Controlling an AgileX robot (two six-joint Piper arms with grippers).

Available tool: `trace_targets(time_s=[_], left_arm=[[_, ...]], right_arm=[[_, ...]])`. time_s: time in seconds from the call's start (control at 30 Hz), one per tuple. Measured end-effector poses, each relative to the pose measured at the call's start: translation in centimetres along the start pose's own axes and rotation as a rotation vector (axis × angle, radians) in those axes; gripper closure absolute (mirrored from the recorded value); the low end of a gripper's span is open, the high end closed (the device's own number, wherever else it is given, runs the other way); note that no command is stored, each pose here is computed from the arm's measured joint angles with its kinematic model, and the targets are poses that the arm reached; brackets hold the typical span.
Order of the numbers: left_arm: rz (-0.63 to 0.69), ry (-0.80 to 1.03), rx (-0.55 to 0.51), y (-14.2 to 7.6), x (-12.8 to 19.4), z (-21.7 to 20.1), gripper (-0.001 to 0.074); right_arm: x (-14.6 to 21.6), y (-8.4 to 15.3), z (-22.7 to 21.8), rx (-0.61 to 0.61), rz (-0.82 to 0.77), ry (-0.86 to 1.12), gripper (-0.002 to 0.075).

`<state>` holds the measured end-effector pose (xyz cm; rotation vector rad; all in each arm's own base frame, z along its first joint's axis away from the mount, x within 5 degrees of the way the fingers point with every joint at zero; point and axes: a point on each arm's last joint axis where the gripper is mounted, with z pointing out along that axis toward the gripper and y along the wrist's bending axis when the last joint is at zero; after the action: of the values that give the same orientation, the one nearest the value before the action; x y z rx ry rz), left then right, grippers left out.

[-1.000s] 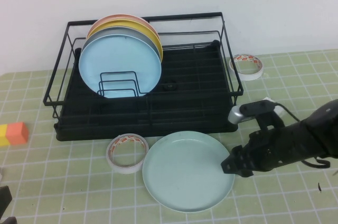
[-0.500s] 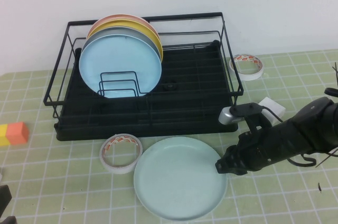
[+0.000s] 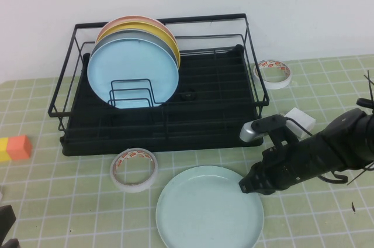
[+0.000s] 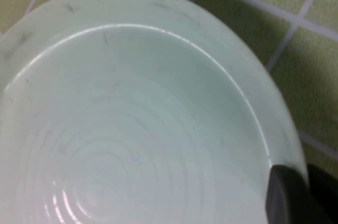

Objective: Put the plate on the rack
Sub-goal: Pick up the plate from the table, then hand over the plate

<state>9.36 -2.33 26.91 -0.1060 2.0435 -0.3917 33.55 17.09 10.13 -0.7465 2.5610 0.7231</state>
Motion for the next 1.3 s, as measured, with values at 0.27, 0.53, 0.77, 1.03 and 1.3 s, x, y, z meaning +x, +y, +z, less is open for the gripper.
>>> trace_targets(time_s=[0.27,0.53,0.77,1.03,1.3], left_arm=[[-0.07,0.012,0.027,0.0,0.7,0.4,0.0737],[-0.225,0.022,0.133,-0.9,0.9,0.5,0.0631],[-0.39,0.173,0.403,-3.5,1.2,0.7,0.0303],[-0.357,0.089,0.469,-3.9,0.1,1.6,0.0222],[-0.125,0.084,0.465,-3.8,0.3,2.7,0.0598]], right_arm=[[-1.5,1.1,-2.6,0.017,-0.039,-0.072,0.0714],[-3.8,4.7,-8.4,-0.023,-0.115,-0.215,0.0714],[-4.4,10.2,-11.2,-0.105,-0.24,-0.285,0.0714],[-4.1,15.7,-12.0,-0.214,-0.357,-0.344,0.0714],[-4.2,16.9,-12.7,-0.246,-0.498,-0.402,0.0713]])
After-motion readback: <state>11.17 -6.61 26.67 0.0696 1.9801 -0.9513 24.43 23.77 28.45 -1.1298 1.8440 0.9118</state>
